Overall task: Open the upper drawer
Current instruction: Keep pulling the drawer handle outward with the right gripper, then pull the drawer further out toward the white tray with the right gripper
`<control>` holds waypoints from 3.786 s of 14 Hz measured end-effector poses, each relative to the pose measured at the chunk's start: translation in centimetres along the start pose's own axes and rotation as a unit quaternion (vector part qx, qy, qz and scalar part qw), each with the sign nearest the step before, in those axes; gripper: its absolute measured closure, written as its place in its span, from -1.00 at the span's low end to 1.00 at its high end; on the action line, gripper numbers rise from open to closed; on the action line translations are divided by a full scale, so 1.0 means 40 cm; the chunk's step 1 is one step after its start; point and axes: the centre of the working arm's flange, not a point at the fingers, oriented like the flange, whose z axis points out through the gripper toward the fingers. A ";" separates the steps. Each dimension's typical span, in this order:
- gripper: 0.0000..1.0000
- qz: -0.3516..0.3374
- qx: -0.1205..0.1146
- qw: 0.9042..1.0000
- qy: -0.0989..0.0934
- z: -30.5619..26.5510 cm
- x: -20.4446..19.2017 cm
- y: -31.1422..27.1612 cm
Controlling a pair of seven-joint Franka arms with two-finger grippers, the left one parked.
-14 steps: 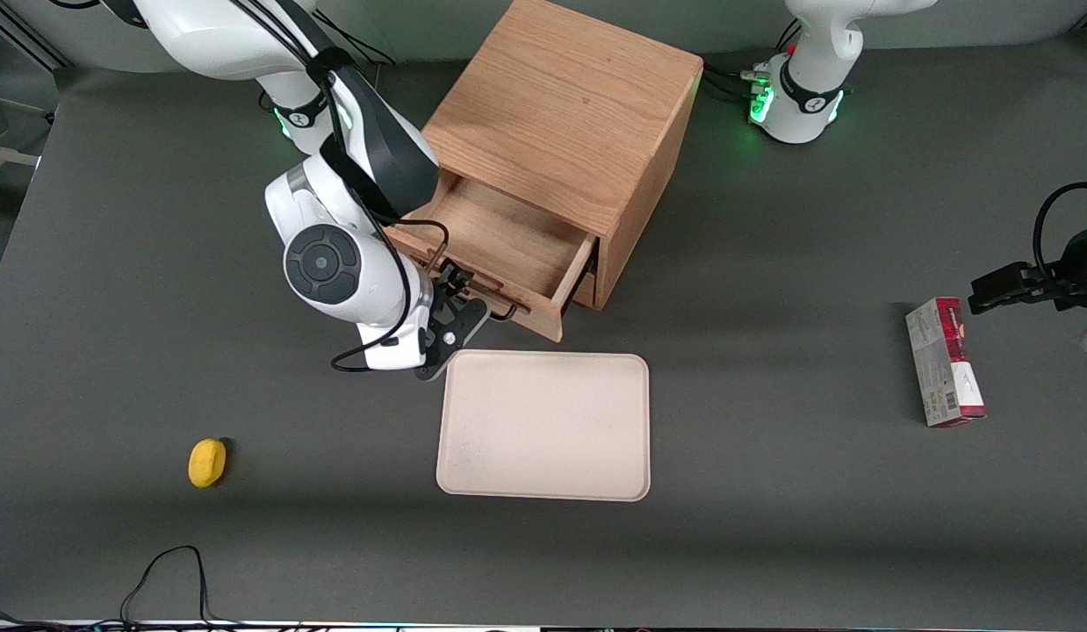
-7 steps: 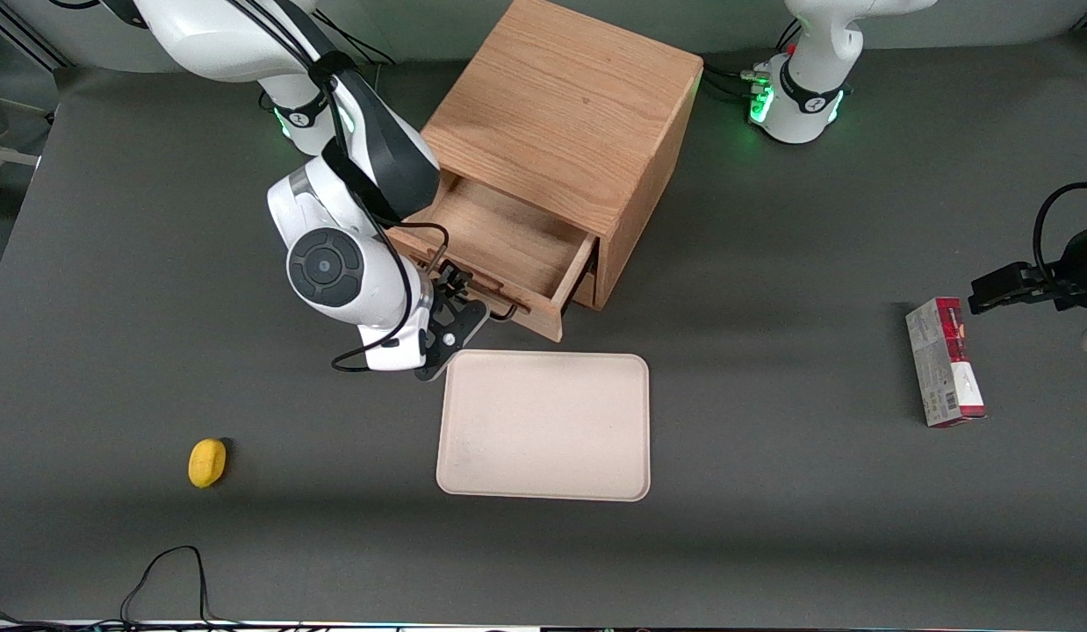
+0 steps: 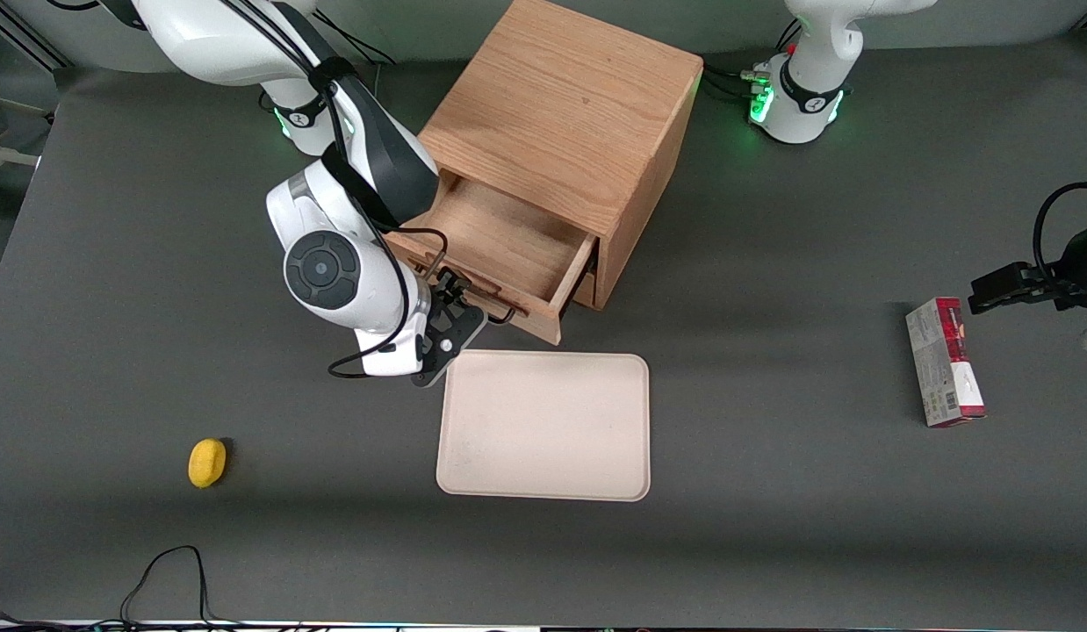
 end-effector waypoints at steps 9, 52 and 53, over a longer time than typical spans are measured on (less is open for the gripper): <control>-1.00 -0.001 -0.001 1.000 0.006 0.006 -0.002 0.048; -1.00 0.026 -0.025 0.997 0.072 -0.066 0.022 0.297; -1.00 0.027 -0.025 0.997 0.072 -0.066 0.022 0.299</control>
